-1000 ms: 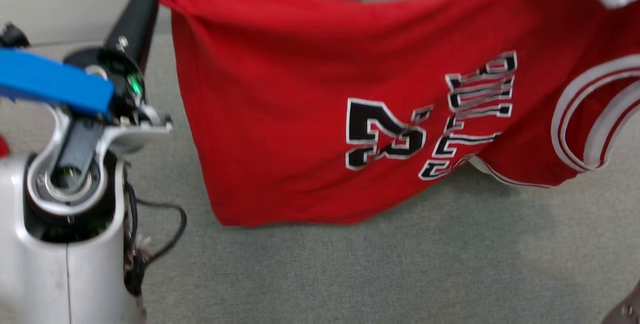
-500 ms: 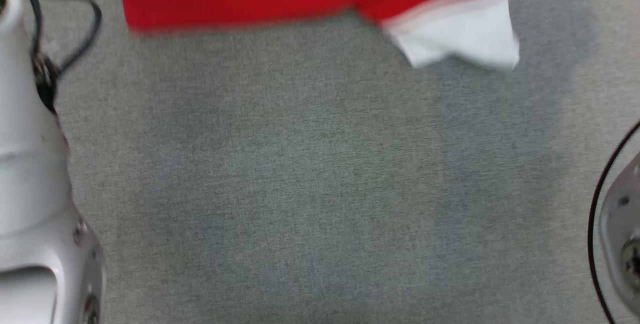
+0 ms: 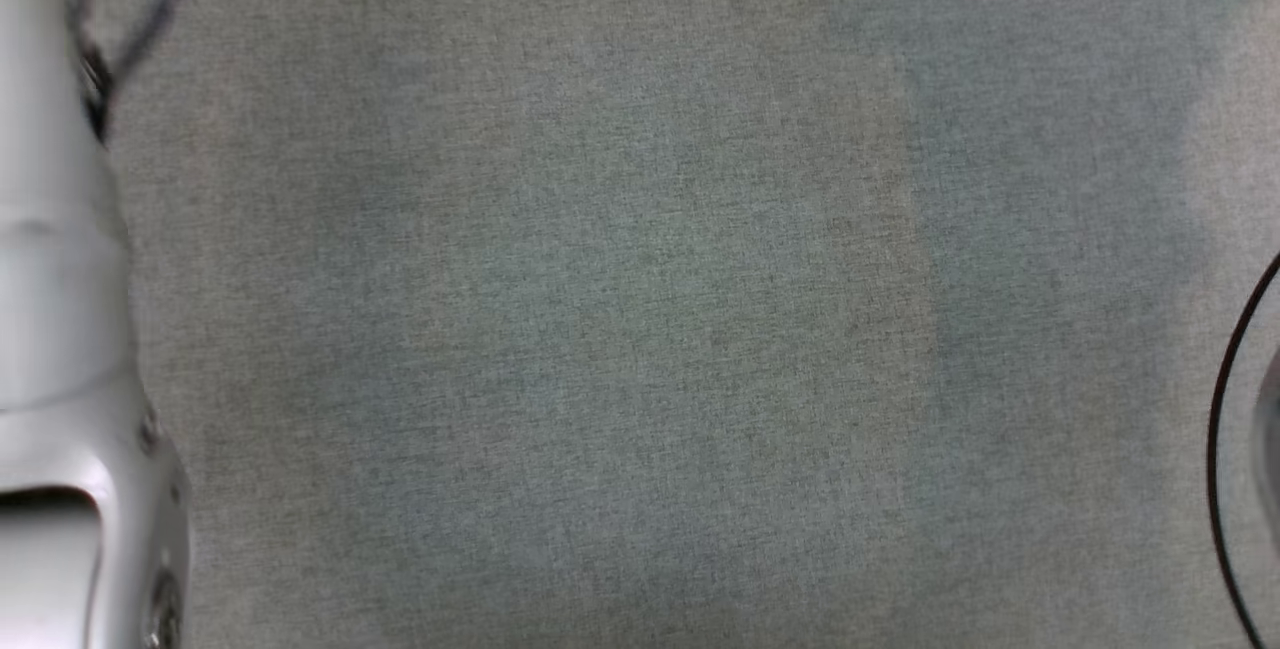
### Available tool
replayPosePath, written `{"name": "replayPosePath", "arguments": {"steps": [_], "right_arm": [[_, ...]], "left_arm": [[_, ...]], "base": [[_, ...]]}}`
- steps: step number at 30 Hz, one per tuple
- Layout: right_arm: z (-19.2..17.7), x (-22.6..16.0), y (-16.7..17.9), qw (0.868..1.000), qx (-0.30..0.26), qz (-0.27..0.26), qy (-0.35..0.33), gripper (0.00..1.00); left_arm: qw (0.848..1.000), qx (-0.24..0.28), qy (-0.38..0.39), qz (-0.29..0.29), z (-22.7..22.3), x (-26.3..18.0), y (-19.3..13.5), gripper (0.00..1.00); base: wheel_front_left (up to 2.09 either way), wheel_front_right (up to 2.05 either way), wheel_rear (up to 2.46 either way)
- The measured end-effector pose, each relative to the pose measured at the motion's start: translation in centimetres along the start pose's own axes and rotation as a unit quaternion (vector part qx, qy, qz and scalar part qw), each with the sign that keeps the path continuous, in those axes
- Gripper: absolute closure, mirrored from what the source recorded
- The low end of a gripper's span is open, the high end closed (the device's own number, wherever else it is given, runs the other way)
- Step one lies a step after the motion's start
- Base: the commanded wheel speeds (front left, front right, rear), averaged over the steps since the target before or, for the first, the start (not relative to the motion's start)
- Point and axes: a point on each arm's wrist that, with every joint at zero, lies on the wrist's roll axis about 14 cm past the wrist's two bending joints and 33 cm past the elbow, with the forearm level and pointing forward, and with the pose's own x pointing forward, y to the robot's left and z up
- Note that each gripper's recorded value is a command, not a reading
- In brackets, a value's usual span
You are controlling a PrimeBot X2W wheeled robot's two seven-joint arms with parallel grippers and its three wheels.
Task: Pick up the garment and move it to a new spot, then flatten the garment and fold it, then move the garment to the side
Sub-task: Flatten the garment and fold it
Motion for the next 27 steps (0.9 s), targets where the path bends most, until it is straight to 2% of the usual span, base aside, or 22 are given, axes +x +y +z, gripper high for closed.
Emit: {"name": "replayPosePath", "arguments": {"steps": [3,6,11,13,17,24,27], "right_arm": [[-6.7,-3.3,-0.4,0.994,0.013,-0.005,0.108,1.00],[-12.3,-7.8,-1.2,0.976,0.025,-0.017,0.214,1.00],[-16.5,-14.9,-2.3,0.942,0.052,-0.040,0.328,1.00],[-17.0,-17.4,-2.3,0.930,0.058,-0.043,0.360,1.00],[-16.4,-21.4,-1.6,0.913,0.072,-0.043,0.398,1.00],[-13.5,-26.7,-1.5,0.895,0.065,-0.047,0.438,1.00],[-11.8,-31.3,-1.9,0.875,0.058,-0.067,0.476,1.00]], "left_arm": [[0.996,0.028,0.065,0.056,-4.7,-3.5,5.3,1.00],[0.986,0.048,0.122,0.102,-8.1,-7.7,9.1,1.00],[0.969,0.061,0.184,0.151,-10.2,-13.7,11.7,1.00],[0.962,0.085,0.209,0.155,-10.2,-16.0,11.9,1.00],[0.953,0.085,0.226,0.183,-9.4,-20.9,11.7,1.00],[0.948,0.089,0.237,0.191,-7.7,-26.3,9.5,1.00],[0.936,0.115,0.277,0.182,-7.6,-29.9,8.2,1.00]], "base": [[0.00,0.00,0.00],[0.00,0.00,0.00],[0.00,0.00,0.00],[0.00,0.00,0.00],[0.00,0.00,0.00],[0.00,0.00,0.00],[0.00,0.00,0.00]]}}
